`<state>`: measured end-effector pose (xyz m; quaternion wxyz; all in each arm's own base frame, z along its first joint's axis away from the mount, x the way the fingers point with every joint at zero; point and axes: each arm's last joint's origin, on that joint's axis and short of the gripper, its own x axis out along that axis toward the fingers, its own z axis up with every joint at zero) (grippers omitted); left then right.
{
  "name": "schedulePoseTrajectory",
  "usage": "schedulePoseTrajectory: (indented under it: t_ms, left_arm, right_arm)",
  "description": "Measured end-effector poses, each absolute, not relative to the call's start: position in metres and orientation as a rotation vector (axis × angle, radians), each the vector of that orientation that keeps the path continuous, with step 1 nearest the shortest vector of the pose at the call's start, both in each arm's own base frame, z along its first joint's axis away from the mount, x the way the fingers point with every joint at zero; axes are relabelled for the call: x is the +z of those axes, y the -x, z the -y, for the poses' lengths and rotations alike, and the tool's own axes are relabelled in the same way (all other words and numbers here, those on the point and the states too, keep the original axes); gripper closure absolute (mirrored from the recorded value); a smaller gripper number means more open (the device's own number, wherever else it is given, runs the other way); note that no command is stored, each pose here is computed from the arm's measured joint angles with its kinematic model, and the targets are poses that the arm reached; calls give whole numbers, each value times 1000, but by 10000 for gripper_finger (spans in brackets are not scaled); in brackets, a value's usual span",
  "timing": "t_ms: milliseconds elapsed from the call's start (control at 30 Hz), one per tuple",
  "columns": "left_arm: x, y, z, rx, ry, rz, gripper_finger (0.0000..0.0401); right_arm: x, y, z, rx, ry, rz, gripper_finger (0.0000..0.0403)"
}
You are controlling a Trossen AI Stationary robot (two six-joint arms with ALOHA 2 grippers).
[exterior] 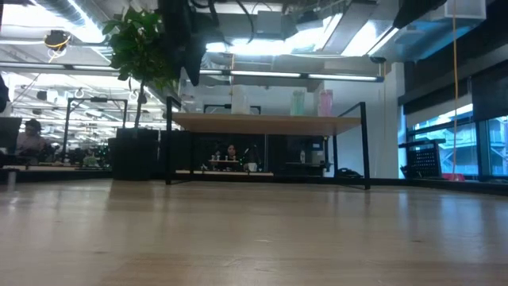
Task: Pick and place medicine bottles onto shelf by color
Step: Put the transparent pill bottle on the shelf aligned with the other transparent pill bottles
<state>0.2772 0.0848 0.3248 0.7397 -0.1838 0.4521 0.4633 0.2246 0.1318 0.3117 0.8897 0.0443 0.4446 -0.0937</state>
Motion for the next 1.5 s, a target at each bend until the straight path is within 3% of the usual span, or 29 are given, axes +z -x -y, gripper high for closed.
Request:
schedulePoseTrajectory:
  t_ms: [1500]
  left_arm:
    - [300, -282, -111, 1050, 470, -975, 269]
  right_arm:
    - [313, -226, -133, -188, -105, -906, 132]
